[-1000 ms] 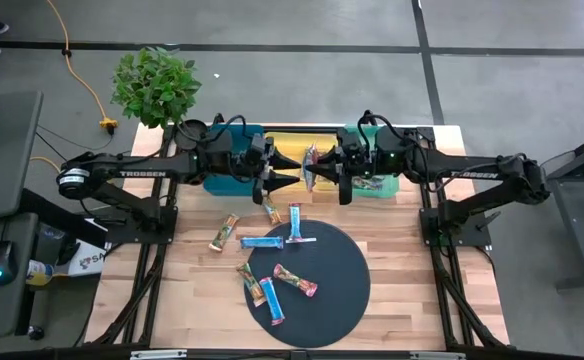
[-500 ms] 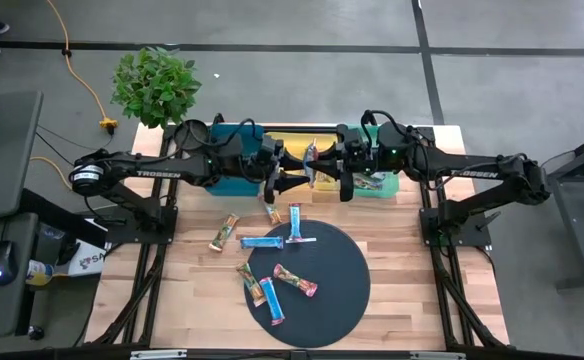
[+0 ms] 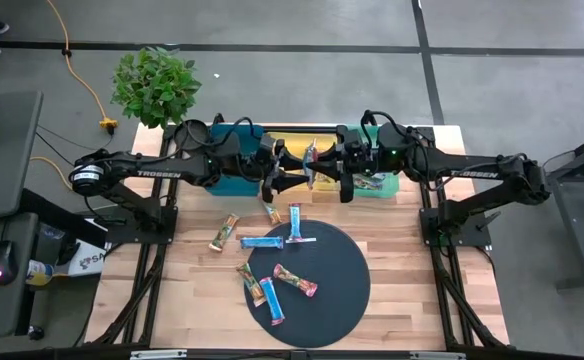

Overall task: Pick and place Granola Bars by type
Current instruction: Put the red granola bar into the blue bin

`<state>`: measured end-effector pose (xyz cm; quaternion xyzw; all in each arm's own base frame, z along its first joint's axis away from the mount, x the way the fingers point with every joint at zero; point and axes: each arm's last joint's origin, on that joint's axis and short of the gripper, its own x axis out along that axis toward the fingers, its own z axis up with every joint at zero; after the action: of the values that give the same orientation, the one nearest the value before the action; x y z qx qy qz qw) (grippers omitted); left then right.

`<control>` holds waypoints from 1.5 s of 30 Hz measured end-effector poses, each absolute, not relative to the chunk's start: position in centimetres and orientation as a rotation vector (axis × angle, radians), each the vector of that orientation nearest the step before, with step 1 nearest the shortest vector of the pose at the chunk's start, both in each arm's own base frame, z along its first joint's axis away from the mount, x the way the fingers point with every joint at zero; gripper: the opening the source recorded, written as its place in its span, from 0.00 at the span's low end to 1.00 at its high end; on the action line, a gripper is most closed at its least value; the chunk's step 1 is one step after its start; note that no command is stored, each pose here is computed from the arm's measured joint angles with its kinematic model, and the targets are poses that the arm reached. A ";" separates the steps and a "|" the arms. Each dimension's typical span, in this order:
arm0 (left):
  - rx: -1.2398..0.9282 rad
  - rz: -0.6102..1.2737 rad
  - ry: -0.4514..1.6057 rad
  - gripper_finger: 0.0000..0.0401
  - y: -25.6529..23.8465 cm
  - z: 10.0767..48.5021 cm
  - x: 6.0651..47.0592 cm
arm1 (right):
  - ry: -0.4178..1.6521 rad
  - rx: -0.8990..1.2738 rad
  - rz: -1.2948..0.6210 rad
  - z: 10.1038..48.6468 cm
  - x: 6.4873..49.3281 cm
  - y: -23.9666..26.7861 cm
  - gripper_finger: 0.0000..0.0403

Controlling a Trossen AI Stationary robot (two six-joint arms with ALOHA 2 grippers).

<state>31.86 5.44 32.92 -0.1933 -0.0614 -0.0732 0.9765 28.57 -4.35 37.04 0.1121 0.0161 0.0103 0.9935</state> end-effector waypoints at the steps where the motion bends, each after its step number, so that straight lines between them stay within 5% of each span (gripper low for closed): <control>1: -0.390 -0.153 -0.122 0.55 5.4 32.9 31.9 | 0.032 0.225 0.021 37.0 28.6 -4.3 0.08; 40: -0.410 -0.186 -0.112 0.55 5.3 32.9 31.8 | -0.055 0.216 0.021 36.6 30.4 -4.6 0.08; 45: -0.411 -0.183 -0.110 0.49 5.3 32.9 31.8 | -0.056 0.217 0.021 36.6 30.3 -4.6 0.08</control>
<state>31.85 5.32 32.87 -0.2035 -0.0546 -0.0908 0.9733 30.35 -4.60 36.64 0.1080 -0.0278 0.0106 0.9937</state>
